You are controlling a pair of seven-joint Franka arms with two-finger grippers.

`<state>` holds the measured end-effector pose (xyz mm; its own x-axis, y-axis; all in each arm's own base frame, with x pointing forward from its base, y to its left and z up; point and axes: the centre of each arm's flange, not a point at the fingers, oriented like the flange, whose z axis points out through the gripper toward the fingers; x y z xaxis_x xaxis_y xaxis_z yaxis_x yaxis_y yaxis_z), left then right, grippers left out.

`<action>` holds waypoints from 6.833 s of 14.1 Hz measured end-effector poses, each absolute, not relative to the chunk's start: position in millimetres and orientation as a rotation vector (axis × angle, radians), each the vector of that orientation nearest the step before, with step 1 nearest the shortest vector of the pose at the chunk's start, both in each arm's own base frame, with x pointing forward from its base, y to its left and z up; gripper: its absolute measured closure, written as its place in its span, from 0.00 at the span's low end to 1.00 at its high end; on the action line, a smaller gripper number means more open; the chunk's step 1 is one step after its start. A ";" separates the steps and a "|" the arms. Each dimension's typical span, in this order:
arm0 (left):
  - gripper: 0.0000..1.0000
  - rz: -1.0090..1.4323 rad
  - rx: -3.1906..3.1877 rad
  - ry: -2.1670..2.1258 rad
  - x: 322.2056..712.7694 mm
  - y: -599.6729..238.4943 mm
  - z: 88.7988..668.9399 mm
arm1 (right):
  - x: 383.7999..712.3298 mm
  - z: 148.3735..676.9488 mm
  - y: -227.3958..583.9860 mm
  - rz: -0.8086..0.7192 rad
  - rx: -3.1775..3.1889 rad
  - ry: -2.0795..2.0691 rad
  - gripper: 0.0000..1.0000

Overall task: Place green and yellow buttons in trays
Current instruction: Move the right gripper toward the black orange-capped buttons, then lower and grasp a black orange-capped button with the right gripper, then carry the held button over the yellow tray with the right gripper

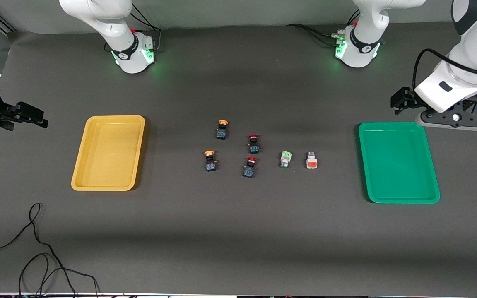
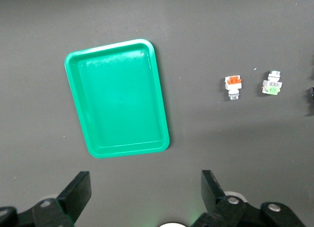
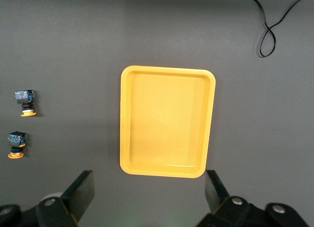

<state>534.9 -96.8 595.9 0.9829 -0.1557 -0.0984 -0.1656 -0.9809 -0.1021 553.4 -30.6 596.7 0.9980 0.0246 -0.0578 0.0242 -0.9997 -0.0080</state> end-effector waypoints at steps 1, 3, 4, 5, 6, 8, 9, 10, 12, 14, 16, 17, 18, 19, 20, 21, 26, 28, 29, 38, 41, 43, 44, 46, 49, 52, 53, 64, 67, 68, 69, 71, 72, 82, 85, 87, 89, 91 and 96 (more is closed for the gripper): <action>0.00 0.149 -3.017 0.244 534.0 -96.4 595.3 | 553.5 596.6 -30.7 0.091 -3.134 -0.038 0.00; 0.00 0.176 -3.014 0.236 532.4 -93.7 594.0 | 553.8 595.8 -31.2 0.094 -3.138 -0.039 0.00; 0.00 0.176 -3.015 0.232 532.7 -92.1 594.1 | 554.1 595.2 -31.6 0.096 -3.142 -0.039 0.00; 0.00 0.176 -3.015 0.229 532.8 -91.1 594.2 | 554.3 594.6 -32.4 0.099 -3.150 -0.040 0.00; 0.00 0.175 -3.015 0.229 532.9 -91.0 594.4 | 554.6 594.0 -32.7 0.102 -3.157 -0.042 0.00; 0.00 0.174 -3.016 0.229 532.9 -91.1 594.6 | 555.1 592.9 -32.0 0.105 -3.161 -0.046 0.00; 0.00 0.174 -3.016 0.229 533.0 -91.0 594.6 | 555.2 592.7 -31.6 0.106 -3.161 -0.047 0.00; 0.00 0.175 -3.016 0.229 533.0 -91.1 594.5 | 555.2 592.4 -31.3 0.107 -3.161 -0.047 0.00; 0.00 0.175 -3.016 0.229 533.1 -91.0 594.3 | 555.1 592.3 -30.8 0.109 -3.161 -0.049 0.00; 0.00 0.175 -3.016 0.228 533.2 -90.9 594.3 | 555.2 592.5 -23.9 0.109 -3.160 -0.068 0.00; 0.00 0.175 -3.016 0.228 533.2 -90.9 594.3 | 554.8 591.6 -1.1 0.115 -3.160 -0.069 0.00; 0.00 0.175 -3.016 0.228 533.2 -90.9 594.2 | 553.4 589.1 17.9 0.125 -3.157 -0.047 0.00; 0.00 0.175 -3.016 0.228 533.2 -90.9 594.2 | 550.6 585.0 41.1 0.140 -3.152 -0.021 0.00; 0.00 0.175 -3.016 0.228 533.2 -90.9 594.2 | 546.4 580.2 67.8 0.157 -3.144 0.015 0.00; 0.00 0.175 -3.016 0.228 533.3 -90.9 594.2 | 541.7 575.4 95.6 0.170 -3.135 0.050 0.00; 0.00 0.175 -3.016 0.228 533.3 -90.9 594.2 | 536.5 571.0 123.4 0.173 -3.128 0.079 0.00; 0.00 0.176 -3.016 0.228 533.4 -90.6 594.2 | 486.1 529.9 280.3 0.086 -3.108 0.308 0.00; 0.00 0.176 -3.016 0.227 533.4 -90.5 594.2 | 452.9 517.9 336.5 0.076 -3.095 0.427 0.00; 0.00 0.176 -3.016 0.227 533.4 -90.5 594.2 | 438.5 516.1 357.0 0.072 -3.090 0.458 0.00; 0.00 0.177 -3.015 0.227 533.4 -90.3 594.2 | 378.2 388.6 402.2 -0.045 -3.065 0.374 0.00; 0.00 0.177 -3.015 0.227 533.4 -90.3 594.2 | 375.4 304.3 399.1 -0.092 -3.084 0.314 0.00; 0.00 0.178 -3.015 0.226 533.4 -90.0 594.1 | 378.9 252.2 401.2 -0.107 -3.096 0.271 0.00; 0.00 0.178 -3.015 0.226 533.4 -90.0 594.1 | 379.9 231.6 401.8 -0.104 -3.097 0.266 0.00; 0.00 0.178 -3.015 0.226 533.4 -89.9 594.1 | 380.3 201.9 402.3 -0.095 -3.097 0.261 0.00; 0.00 0.180 -3.015 0.226 533.3 -89.8 594.0 | 384.4 188.8 406.6 -0.092 -3.096 0.260 0.00; 0.00 0.181 -3.015 0.225 533.2 -89.8 593.9 | 390.5 182.3 413.3 -0.093 -3.094 0.258 0.13; 0.00 0.182 -3.015 0.225 533.2 -89.7 593.9 | 391.9 180.2 414.9 -0.094 -3.095 0.255 0.23; 0.00 0.184 -3.015 0.225 533.1 -89.5 593.9 | 435.8 331.4 433.8 -0.066 -3.201 0.298 0.60; 0.00 0.188 -3.014 0.225 533.0 -89.6 593.4 | 469.1 431.0 405.5 0.098 -3.168 0.277 0.60; 0.00 0.195 -3.013 0.224 533.2 -89.4 592.2 | 488.4 454.3 379.3 0.129 -3.162 0.232 0.60; 0.00 0.202 -3.013 0.224 533.9 -89.4 590.4 | 507.8 470.4 348.3 0.143 -3.158 0.181 0.60; 0.00 0.212 -3.012 0.224 535.6 -89.3 586.8 | 541.4 484.9 278.4 0.154 -3.159 0.109 0.60; 0.00 0.214 -3.012 0.224 536.1 -89.2 585.8 | 554.1 487.9 244.8 0.157 -3.161 0.076 0.60; 0.00 0.221 -3.012 0.216 537.0 -86.4 584.3 | 566.1 409.3 -68.0 0.067 -3.143 -0.342 0.60; 0.00 0.224 -3.013 0.213 537.4 -85.3 583.7 | 523.5 326.2 -100.7 -0.011 -3.169 -0.375 0.60; 0.00 0.225 -3.012 0.213 537.6 -85.3 583.3 | 505.6 296.9 -100.4 0.009 -3.167 -0.344 0.60; 0.00 0.226 -3.013 0.213 537.8 -85.4 582.9 | 502.3 282.9 -97.5 0.042 -3.164 -0.309 0.60; 0.01 0.229 -3.018 0.219 538.0 -88.0 581.8 | 502.2 268.6 -93.9 0.069 -3.164 -0.296 0.60; 0.00 0.135 -3.057 0.228 533.5 -167.1 576.6 | 498.0 226.0 -98.6 0.073 -3.118 -0.330 0.60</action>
